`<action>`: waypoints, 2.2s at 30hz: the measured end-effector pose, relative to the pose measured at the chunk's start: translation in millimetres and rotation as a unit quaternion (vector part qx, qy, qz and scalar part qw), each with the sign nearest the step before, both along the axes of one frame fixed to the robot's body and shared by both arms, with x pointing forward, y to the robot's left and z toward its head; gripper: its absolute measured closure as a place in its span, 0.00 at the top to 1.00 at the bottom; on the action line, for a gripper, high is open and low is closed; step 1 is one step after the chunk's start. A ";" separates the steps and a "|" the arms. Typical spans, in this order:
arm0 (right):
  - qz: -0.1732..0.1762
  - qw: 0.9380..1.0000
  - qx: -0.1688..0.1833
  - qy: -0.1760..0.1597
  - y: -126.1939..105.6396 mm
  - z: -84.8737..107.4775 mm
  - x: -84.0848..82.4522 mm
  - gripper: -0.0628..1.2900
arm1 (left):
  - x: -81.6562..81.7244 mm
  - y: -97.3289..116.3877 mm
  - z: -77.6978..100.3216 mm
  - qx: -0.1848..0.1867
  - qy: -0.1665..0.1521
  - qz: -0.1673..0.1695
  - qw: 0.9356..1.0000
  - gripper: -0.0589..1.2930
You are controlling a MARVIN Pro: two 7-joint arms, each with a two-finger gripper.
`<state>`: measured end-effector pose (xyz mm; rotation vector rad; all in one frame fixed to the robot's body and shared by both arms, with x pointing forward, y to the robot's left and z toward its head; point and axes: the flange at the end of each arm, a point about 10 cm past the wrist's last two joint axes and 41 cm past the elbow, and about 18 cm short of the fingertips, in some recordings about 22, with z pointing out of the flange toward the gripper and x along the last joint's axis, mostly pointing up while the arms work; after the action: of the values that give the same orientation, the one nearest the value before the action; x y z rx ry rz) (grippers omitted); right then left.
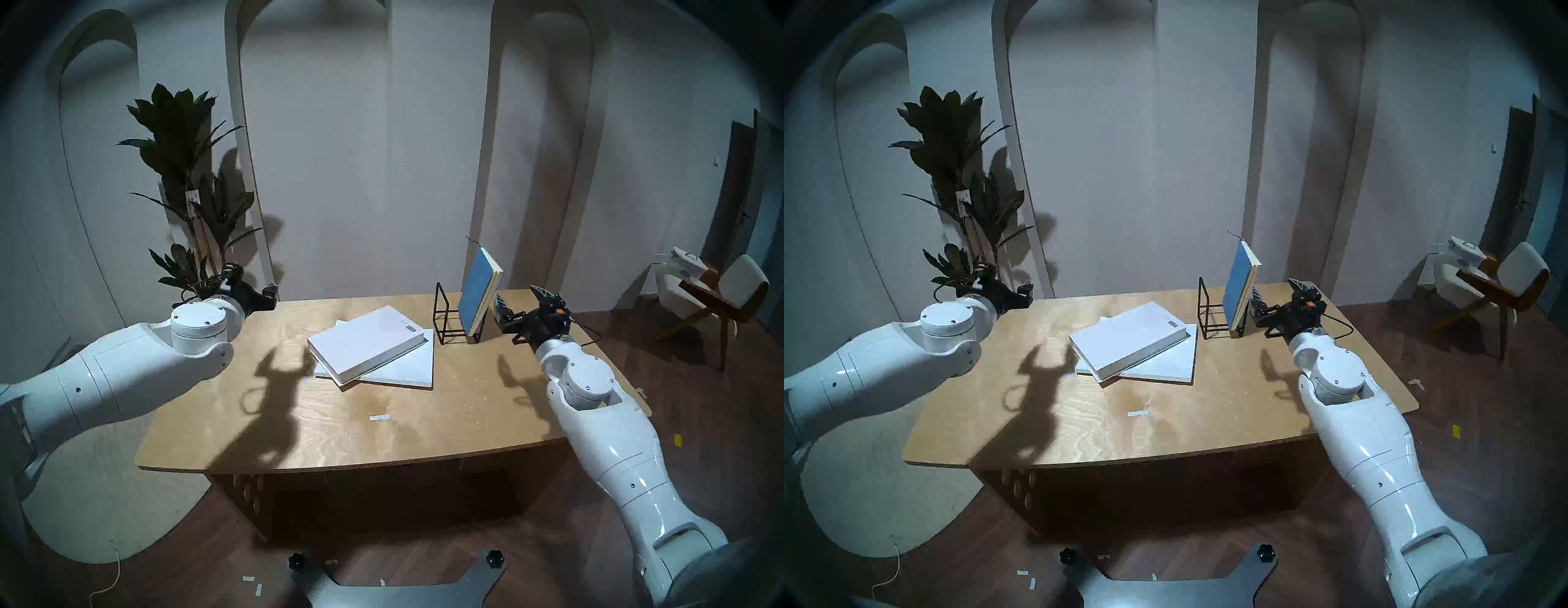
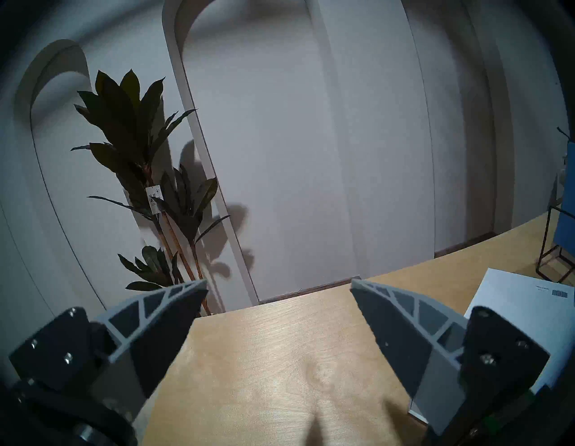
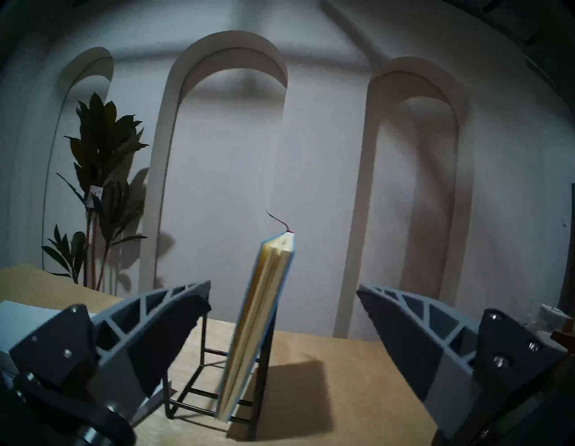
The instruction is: Stack the books into one stack
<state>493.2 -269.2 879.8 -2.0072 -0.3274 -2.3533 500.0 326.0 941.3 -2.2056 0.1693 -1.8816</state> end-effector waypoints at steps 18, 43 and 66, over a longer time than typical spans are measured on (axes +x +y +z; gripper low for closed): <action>-0.014 0.998 -0.027 0.049 35.0 -13.0 48.8 0.98 | -0.8 0.0 1.7 0.001 -0.002 0.003 1.000 0.94; -0.111 0.992 -0.042 -0.051 72.2 -5.5 62.2 0.98 | -0.2 -1.6 3.3 -0.001 -0.001 -0.010 1.000 0.94; -0.058 0.997 -0.054 -0.023 30.1 -5.9 42.8 0.98 | 0.0 -1.1 4.0 -0.001 -0.002 -0.009 1.000 0.94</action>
<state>536.0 -239.1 873.9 -2.0745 -0.3554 -2.5074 500.0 324.9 945.4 -2.2086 0.1889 -1.8957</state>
